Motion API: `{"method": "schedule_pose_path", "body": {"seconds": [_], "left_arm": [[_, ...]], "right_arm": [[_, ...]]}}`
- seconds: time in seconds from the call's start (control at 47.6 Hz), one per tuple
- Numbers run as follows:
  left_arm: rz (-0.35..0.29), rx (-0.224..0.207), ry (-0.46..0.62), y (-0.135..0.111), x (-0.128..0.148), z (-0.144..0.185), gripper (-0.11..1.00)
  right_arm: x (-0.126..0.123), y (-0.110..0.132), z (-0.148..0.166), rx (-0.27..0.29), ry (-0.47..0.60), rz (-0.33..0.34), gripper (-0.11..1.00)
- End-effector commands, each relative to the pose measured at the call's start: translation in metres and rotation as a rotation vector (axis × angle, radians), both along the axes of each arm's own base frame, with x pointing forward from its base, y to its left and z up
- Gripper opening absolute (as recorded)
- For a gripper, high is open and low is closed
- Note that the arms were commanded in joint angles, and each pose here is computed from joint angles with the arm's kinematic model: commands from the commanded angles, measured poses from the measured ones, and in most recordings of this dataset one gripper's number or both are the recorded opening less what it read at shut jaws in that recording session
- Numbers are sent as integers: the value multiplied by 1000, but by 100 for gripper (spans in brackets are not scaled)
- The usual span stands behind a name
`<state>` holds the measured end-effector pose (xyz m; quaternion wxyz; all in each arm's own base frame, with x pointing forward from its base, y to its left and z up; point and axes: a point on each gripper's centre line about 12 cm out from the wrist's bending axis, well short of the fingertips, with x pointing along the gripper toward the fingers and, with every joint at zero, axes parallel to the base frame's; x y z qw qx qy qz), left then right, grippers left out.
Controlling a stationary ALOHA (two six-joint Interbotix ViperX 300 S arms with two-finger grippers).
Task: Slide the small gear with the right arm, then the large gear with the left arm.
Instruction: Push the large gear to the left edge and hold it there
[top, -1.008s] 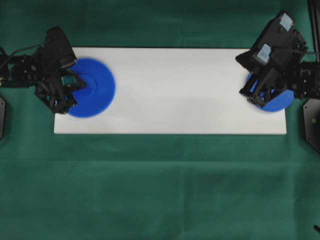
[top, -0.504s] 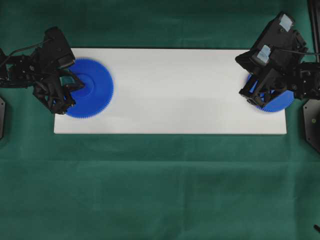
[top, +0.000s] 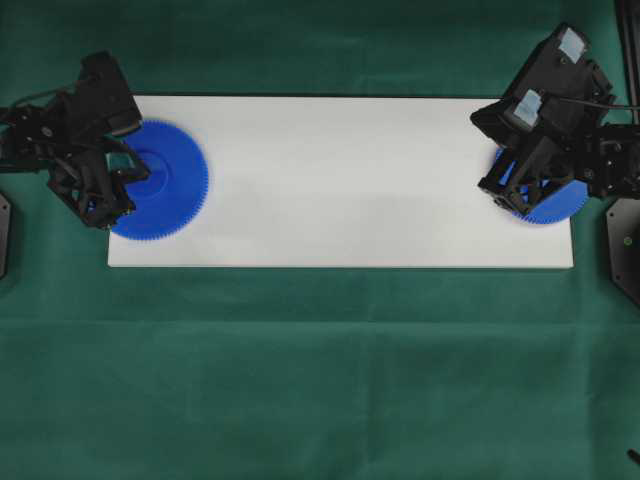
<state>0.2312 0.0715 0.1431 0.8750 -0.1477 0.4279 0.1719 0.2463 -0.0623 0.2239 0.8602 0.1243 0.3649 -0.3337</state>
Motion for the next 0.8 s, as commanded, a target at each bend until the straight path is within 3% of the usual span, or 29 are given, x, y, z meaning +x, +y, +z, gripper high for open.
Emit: {"method": "schedule_pose_path", "body": {"seconds": [0.0, 0.504, 0.777], "left_arm": [[-3, 24, -63, 3, 7, 18, 0], [-73, 109, -142, 7, 25, 51, 0], [-80, 112, -141, 7, 28, 57, 0]], "right_arm": [[5, 1, 10, -2, -35, 6, 50], [6, 1, 10, -3, -33, 10, 50], [5, 1, 10, -4, -34, 11, 50]]}}
